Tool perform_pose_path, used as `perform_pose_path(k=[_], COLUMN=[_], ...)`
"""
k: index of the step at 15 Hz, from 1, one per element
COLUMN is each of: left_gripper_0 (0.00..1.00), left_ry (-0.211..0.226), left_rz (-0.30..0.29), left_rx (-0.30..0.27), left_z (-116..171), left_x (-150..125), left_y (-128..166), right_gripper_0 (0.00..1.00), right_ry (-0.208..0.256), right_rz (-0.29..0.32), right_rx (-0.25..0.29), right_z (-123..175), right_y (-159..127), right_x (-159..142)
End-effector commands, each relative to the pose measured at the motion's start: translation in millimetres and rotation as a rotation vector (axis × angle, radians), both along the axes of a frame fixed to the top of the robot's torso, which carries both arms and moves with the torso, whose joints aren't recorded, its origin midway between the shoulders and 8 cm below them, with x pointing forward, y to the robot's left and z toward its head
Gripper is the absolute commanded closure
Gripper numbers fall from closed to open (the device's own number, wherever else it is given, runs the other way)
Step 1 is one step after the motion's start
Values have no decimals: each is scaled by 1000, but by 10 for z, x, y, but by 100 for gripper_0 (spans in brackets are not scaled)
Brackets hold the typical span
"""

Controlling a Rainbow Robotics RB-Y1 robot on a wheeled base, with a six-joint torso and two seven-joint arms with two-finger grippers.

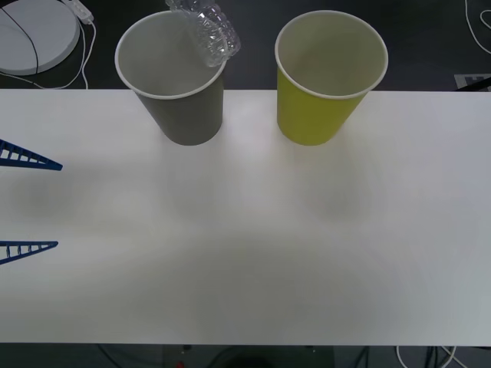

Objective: Put the can into the green bin and the plastic bottle into the gray bin

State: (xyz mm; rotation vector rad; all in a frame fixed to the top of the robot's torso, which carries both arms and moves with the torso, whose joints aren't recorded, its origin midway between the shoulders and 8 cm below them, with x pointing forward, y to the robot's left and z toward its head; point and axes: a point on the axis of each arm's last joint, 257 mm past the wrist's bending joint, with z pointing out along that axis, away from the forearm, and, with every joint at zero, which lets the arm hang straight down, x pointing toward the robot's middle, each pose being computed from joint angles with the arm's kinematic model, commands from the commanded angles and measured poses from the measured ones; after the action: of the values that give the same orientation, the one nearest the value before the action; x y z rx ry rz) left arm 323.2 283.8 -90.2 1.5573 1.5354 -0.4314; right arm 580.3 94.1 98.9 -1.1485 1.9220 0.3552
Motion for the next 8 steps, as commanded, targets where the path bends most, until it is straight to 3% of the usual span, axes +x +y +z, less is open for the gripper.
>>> perform_pose_path(k=[1,8], left_gripper_0=[0,0], left_ry=[0,0], left_rz=[0,0], left_rx=[0,0], left_z=[0,0], left_x=[0,0], left_y=[0,0], right_gripper_0=[100,100], right_ry=[-6,-31], right_rz=[-21,-51], right_rx=[-12,-44], right_z=[-4,-116], right_y=[88,333], right_x=[58,150])
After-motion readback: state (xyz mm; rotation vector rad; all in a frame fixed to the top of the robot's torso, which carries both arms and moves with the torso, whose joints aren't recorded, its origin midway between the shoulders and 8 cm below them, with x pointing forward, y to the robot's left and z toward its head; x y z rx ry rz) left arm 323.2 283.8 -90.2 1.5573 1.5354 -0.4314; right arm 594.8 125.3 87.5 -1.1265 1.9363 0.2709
